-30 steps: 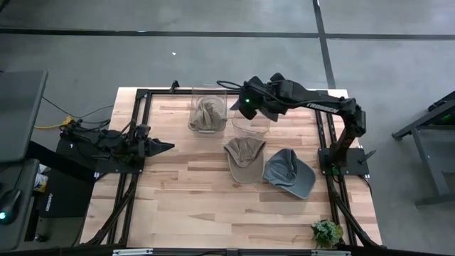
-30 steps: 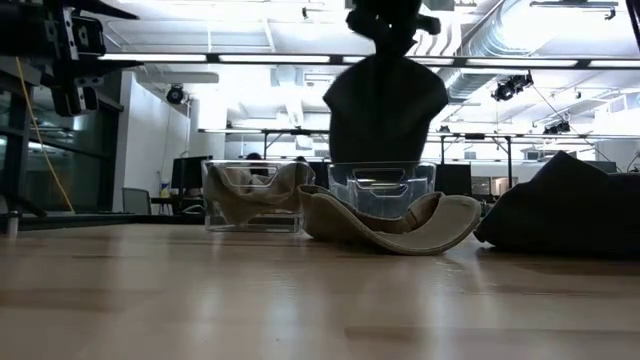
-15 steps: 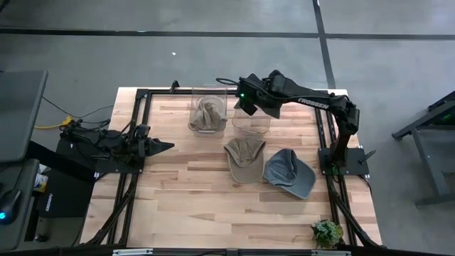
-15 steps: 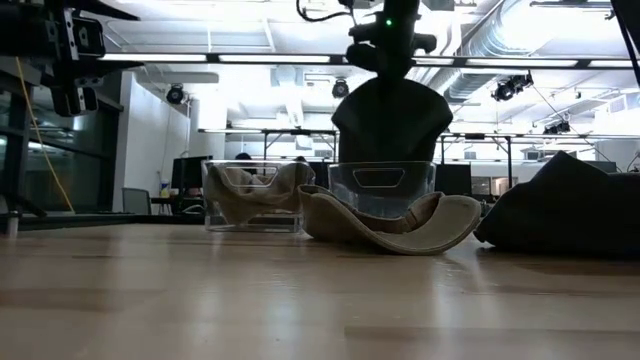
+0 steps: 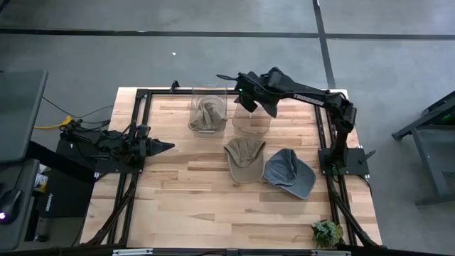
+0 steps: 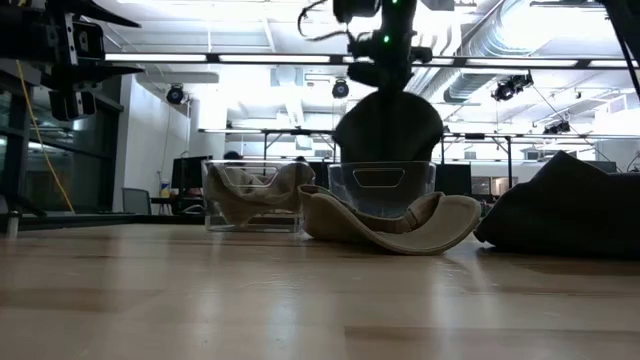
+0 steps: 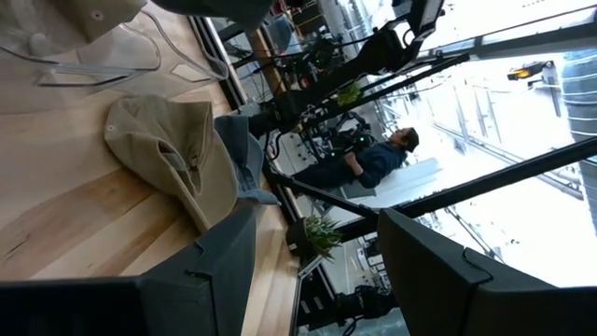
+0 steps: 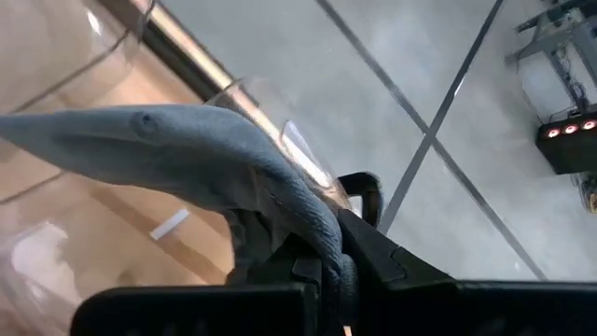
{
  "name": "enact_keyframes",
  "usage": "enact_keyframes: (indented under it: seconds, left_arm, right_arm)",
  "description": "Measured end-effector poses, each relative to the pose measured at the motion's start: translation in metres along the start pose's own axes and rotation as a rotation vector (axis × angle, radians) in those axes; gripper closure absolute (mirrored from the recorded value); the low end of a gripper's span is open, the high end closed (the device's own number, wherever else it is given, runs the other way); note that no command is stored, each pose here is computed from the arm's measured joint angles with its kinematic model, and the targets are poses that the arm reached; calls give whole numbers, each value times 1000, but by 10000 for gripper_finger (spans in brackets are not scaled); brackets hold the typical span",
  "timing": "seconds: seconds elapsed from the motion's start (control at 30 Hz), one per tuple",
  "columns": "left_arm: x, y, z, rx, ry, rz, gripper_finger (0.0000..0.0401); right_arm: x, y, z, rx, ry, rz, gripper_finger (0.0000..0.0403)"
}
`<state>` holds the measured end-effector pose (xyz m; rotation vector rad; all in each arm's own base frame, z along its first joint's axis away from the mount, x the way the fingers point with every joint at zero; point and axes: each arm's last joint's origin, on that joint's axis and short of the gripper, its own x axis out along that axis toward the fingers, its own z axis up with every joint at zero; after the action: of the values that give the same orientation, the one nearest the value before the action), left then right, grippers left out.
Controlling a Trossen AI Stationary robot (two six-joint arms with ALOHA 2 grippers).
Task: Pick & Place hat
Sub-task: Put the left blue cap into the right transparent bin
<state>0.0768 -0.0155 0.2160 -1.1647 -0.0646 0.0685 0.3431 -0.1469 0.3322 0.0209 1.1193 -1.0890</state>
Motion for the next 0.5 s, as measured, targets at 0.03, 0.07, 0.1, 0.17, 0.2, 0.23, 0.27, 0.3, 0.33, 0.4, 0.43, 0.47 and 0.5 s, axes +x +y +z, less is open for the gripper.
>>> enact_keyframes:
  seconds: [0.03,0.07,0.1,0.17,0.2,0.23,0.27,0.3,0.33,0.4,0.43,0.47,0.5]
  left_arm:
    - [0,0,0,0,0,0,194]
    - [0,0,0,0,0,0,194]
    - [0,0,0,0,0,0,194]
    - [0,0,0,0,0,0,194]
    - [0,0,0,-1,0,0,194]
    - [0,0,0,-1,0,0,194]
    - [0,0,0,-1,0,0,194]
    - [0,0,0,-1,0,0,194]
    - [0,0,0,-1,0,0,194]
    - [0,0,0,-2,1,-1,194]
    - [0,0,0,-1,1,0,194]
    - [0,0,0,-1,0,0,194]
    - [0,0,0,-2,1,-1,194]
  right_arm:
    - [4,3,0,-12,9,-2,389]
    - [7,6,0,-28,17,-6,389]
    - [10,9,0,-40,24,-10,389]
    - [16,13,1,-53,35,-18,389]
    - [19,15,1,-58,41,-21,389]
    - [22,16,1,-60,44,-21,389]
    - [24,17,2,-59,46,-22,389]
    - [27,18,3,-63,46,-23,389]
    - [29,19,3,-69,44,-23,389]
    - [33,20,5,-81,39,-43,389]
    - [35,21,5,-90,39,-51,389]
    - [38,23,6,-98,39,-55,389]
    - [40,23,6,-101,42,-58,389]
